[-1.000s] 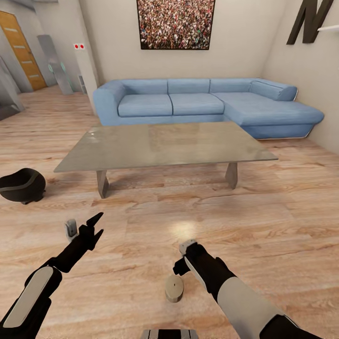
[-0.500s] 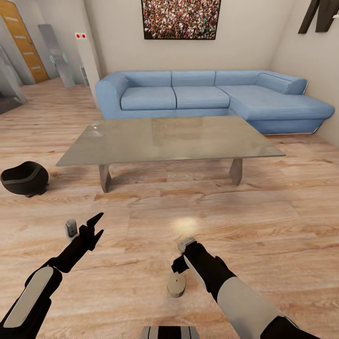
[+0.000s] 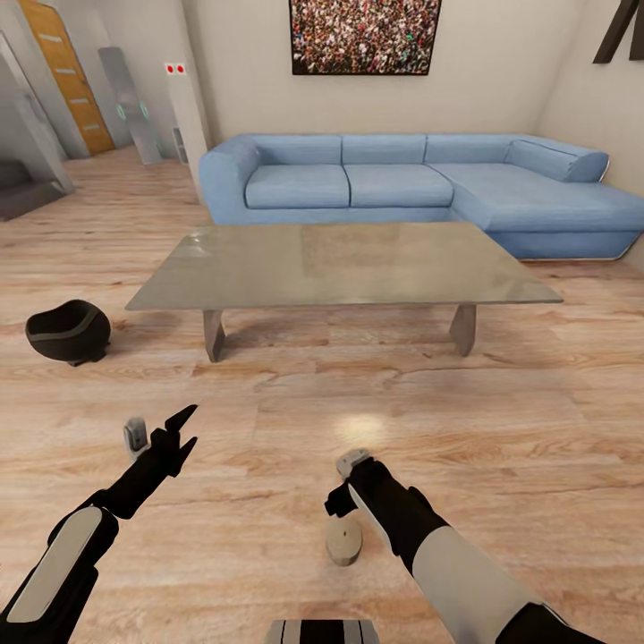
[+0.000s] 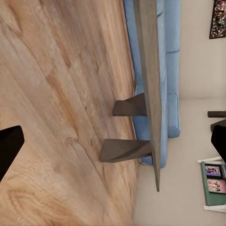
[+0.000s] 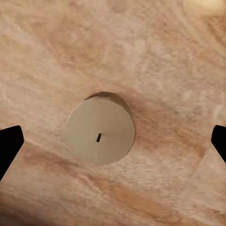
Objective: Place each of the two pumpkins and all three candles from the living room inside a cabinet in the living room (use any cabinet), then make sure every cabinet is closed, and position the cauldron so it is next to a table in the living room.
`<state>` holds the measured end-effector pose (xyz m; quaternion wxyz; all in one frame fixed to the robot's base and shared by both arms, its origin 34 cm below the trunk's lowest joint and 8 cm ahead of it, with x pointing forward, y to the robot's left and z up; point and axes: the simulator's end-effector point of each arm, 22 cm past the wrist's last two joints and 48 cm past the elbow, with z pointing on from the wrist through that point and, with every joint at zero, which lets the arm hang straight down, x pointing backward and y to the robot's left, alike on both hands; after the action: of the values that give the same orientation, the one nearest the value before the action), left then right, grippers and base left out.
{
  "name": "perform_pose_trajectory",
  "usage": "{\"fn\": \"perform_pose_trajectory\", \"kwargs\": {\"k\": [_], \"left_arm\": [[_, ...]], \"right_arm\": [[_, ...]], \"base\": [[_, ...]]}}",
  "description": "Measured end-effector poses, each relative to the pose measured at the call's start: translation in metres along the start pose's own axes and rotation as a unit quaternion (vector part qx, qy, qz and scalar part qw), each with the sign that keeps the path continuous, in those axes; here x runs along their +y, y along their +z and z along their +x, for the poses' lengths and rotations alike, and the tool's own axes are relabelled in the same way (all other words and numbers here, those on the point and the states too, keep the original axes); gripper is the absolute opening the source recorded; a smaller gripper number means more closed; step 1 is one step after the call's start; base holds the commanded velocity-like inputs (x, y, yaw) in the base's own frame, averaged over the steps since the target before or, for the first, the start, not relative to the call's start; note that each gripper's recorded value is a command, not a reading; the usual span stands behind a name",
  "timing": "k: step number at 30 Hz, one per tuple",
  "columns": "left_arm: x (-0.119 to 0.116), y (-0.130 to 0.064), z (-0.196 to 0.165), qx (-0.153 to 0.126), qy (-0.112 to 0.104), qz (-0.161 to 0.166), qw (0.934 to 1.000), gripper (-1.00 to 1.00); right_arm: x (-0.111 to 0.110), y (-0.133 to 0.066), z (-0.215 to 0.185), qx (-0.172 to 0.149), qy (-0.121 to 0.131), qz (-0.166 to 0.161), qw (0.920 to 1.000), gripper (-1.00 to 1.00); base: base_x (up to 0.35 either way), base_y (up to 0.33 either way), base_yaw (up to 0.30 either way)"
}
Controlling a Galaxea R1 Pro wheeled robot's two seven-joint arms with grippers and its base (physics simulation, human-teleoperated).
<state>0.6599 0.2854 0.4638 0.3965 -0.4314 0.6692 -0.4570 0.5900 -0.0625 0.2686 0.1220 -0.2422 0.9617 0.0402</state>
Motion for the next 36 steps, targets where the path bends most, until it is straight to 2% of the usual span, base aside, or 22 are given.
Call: {"fn": "perform_pose_trajectory", "kwargs": {"k": [5, 11, 14, 21, 36], "left_arm": [[0.010, 0.002, 0.002, 0.002, -0.002, -0.008, 1.0000, 1.00], [0.024, 0.005, 0.005, 0.004, -0.006, -0.019, 0.9998, 1.00], [0.032, 0.006, 0.006, 0.006, -0.008, -0.026, 0.9996, 1.00], [0.049, 0.008, 0.009, 0.009, -0.012, -0.039, 0.9991, 1.00], [0.085, 0.012, 0.016, 0.015, -0.020, -0.068, 0.9974, 1.00]], "right_arm": [[0.004, 0.008, 0.006, 0.007, -0.003, -0.005, 1.0000, 1.00], [0.016, 0.019, 0.015, 0.016, -0.042, -0.004, 0.9990, 1.00], [0.020, 0.023, 0.014, 0.014, -0.050, -0.006, 0.9986, 1.00], [0.029, 0.027, -0.005, -0.022, -0.058, -0.013, 0.9980, 1.00], [0.036, 0.054, 0.015, -0.001, -0.062, -0.022, 0.9978, 1.00]], "base": [[0.000, 0.000, 0.006], [0.000, 0.000, 0.000], [0.000, 0.000, 0.000], [0.000, 0.000, 0.000], [0.000, 0.000, 0.000]]}}
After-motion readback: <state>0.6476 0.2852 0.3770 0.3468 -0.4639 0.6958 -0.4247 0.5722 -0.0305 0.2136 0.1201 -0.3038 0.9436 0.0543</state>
